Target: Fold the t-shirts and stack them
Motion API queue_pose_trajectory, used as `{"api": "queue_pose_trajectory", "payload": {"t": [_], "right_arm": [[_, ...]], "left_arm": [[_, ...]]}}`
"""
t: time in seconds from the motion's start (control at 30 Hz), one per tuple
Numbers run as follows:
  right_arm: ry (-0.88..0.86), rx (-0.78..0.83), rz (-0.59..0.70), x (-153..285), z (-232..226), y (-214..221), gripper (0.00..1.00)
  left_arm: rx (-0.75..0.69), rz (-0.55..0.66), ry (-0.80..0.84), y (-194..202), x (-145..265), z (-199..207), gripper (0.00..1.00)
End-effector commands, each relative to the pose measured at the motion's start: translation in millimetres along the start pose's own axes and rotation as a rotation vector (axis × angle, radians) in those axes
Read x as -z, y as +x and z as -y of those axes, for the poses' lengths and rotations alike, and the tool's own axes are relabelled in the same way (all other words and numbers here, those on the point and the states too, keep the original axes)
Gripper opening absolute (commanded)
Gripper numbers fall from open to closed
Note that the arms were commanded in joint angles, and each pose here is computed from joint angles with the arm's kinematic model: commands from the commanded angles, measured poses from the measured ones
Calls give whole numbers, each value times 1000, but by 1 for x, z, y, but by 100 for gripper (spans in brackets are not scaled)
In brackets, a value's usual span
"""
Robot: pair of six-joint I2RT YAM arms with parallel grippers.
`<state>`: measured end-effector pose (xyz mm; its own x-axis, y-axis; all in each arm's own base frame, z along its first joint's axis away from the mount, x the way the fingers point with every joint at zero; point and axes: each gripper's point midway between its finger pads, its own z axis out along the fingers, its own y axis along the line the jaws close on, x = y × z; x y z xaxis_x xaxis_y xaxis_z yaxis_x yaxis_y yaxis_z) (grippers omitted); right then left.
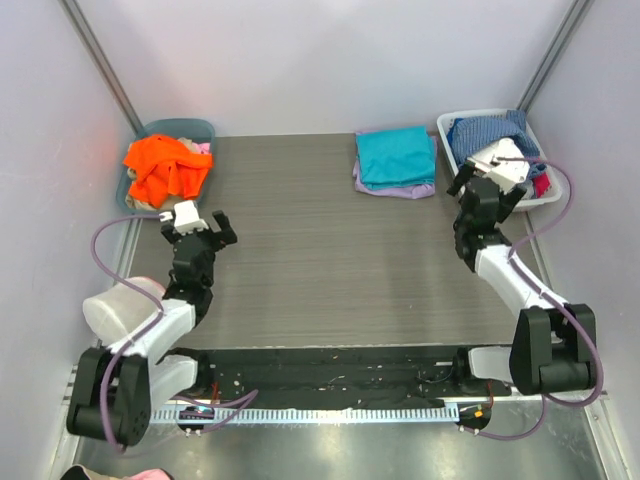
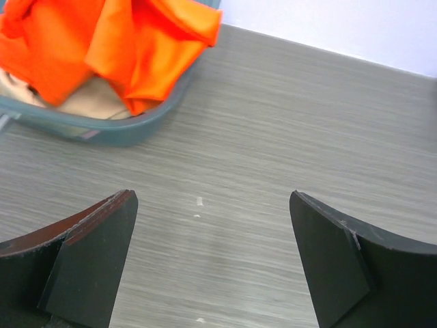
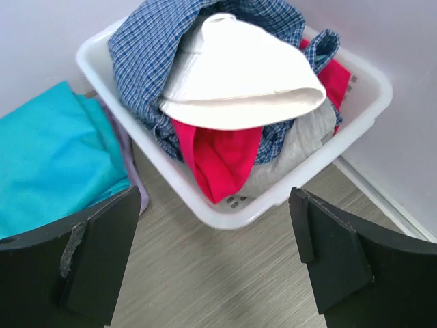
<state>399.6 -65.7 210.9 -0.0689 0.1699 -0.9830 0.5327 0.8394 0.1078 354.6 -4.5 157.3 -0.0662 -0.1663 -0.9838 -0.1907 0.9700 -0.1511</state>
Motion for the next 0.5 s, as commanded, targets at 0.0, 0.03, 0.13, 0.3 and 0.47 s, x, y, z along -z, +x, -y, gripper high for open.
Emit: {"api": "queue_pose_trajectory", "payload": {"t": [0.0,0.03,0.13,0.3,0.47], "right_arm": [[133,52,-97,-12,6,-6,100],[142,54,-97,-15,3,-11,100],[195,58,-91,-33,0,-28,100],[264,34,-211,-91,24,-18,100],[250,-61,-272,-121,35,-5,100]], "left_arm": [[52,-9,-93,-36,10,11,100],[47,-20,-106,-38,12,12,100],[33,-86,-108,-49,10,19,100],[49,-141,-74,-50,17,27,100],[83,-170,-49,-32,31,26,100]]}}
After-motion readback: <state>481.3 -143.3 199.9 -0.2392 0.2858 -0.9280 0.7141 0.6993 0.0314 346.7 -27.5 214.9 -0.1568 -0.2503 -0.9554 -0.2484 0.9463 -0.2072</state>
